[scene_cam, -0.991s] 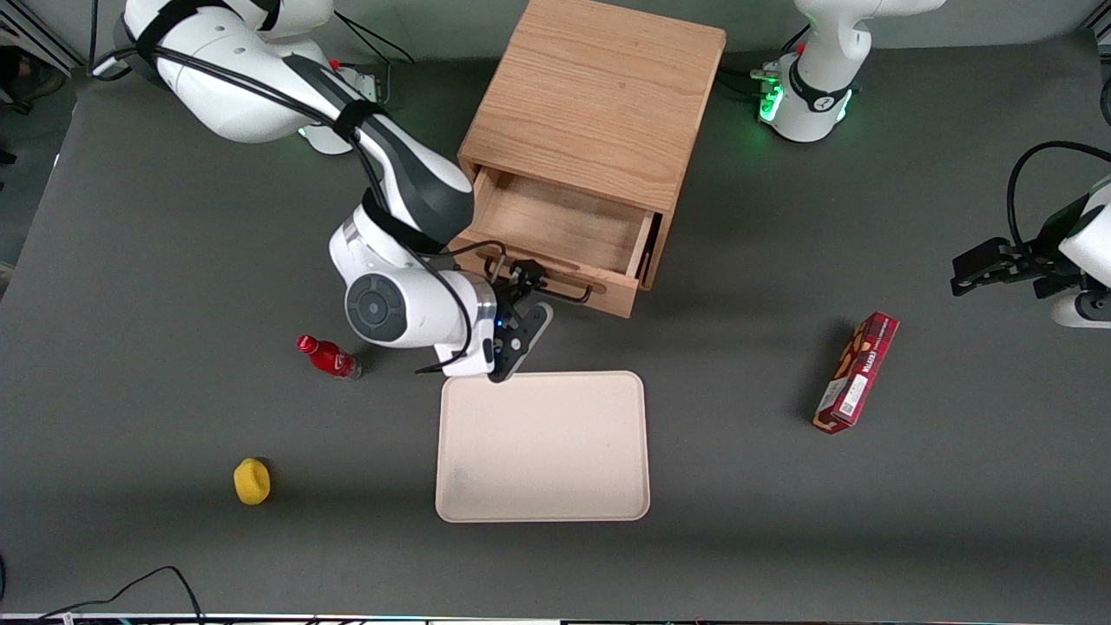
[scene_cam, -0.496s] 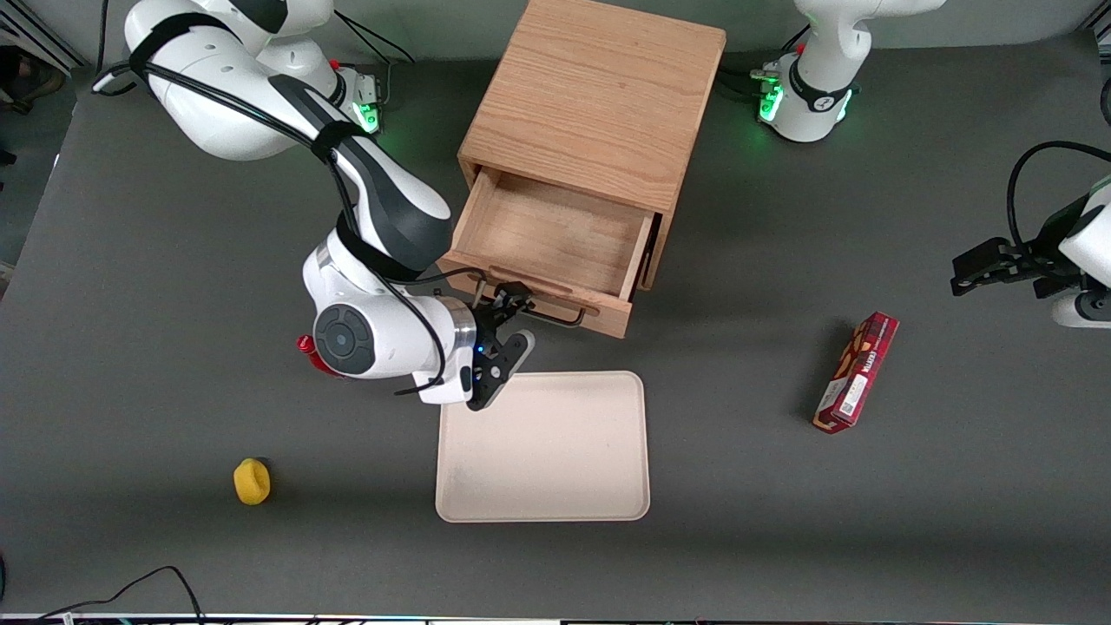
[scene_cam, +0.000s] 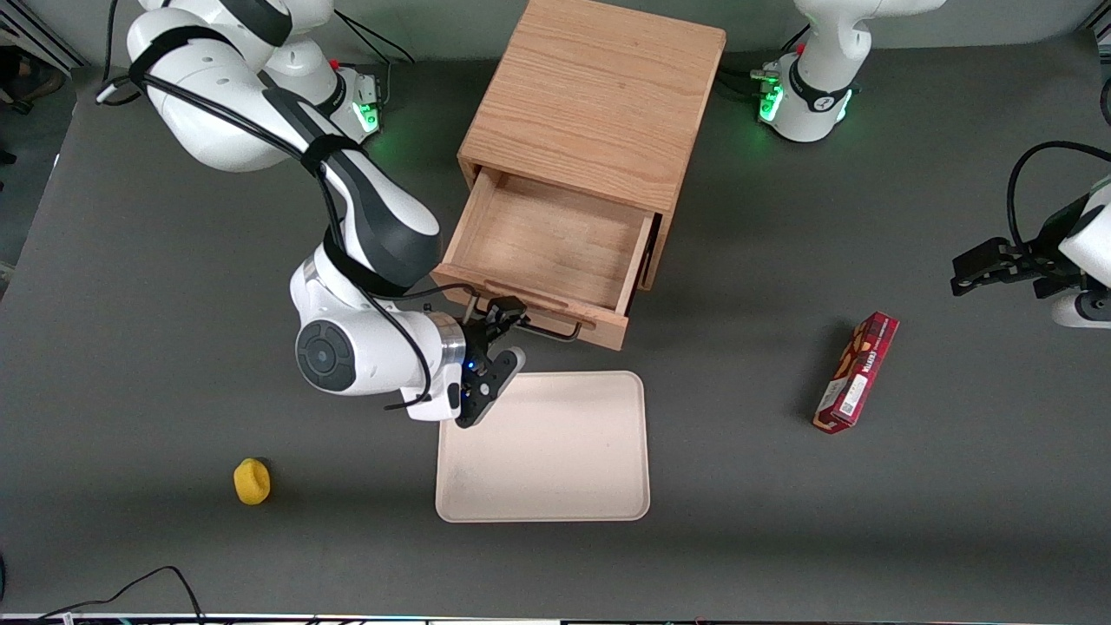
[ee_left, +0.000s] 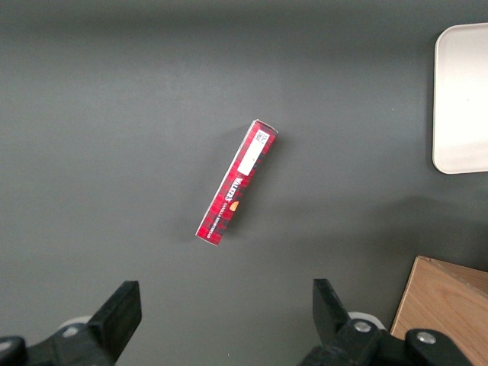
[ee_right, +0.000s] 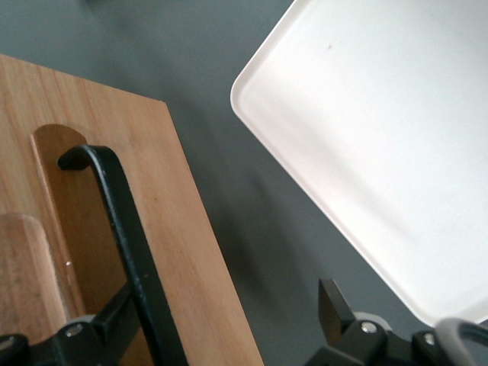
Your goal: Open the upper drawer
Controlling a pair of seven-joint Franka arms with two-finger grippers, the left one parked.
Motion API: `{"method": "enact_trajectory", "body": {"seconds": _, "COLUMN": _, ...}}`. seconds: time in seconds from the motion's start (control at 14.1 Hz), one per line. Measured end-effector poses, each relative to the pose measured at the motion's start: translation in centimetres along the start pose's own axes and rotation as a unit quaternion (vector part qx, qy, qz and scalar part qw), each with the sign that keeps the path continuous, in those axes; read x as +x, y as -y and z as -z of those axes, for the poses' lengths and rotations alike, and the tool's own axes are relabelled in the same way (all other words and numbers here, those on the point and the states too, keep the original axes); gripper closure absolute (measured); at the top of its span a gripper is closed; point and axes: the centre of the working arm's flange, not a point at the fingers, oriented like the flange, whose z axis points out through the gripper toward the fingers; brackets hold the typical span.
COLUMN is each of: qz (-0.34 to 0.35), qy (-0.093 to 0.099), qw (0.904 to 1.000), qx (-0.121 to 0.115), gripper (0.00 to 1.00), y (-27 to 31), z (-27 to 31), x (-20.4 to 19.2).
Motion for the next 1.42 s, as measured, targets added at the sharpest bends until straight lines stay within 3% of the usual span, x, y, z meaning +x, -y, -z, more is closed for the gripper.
{"method": "enact_trajectory", "body": {"seconds": 0.85, "qz": -0.007, "qy": -0.044, "qw": 0.9987, "qx": -0.024, "gripper": 0.00, "y": -5.2, "z": 3.6, "x": 0.5}}
{"method": "enact_trajectory", "body": {"seconds": 0.99, "qz": 0.001, "qy": -0.064, "qw": 0.9974, "qx": -0.031, "gripper": 0.00, "y": -4.2, "z": 5.9, "x": 0.8}}
{"method": "enact_trajectory", "body": {"seconds": 1.13, "qz": 0.013, "qy": -0.079, "qw": 0.9956, "qx": -0.050, "gripper": 0.00, "y": -1.9, "z": 10.3, "x": 0.3}}
{"method": "enact_trajectory", "body": {"seconds": 1.27, "qz": 0.008, "qy": -0.068, "qw": 0.9941, "qx": -0.084, "gripper": 0.00, "y": 0.1, "z": 14.4, "x": -1.2}}
{"method": "enact_trajectory", "body": {"seconds": 1.42, "qz": -0.037, "qy": -0.073, "qw": 0.9892, "qx": -0.122, "gripper": 0.00, "y": 2.2, "z": 17.5, "x": -2.4}}
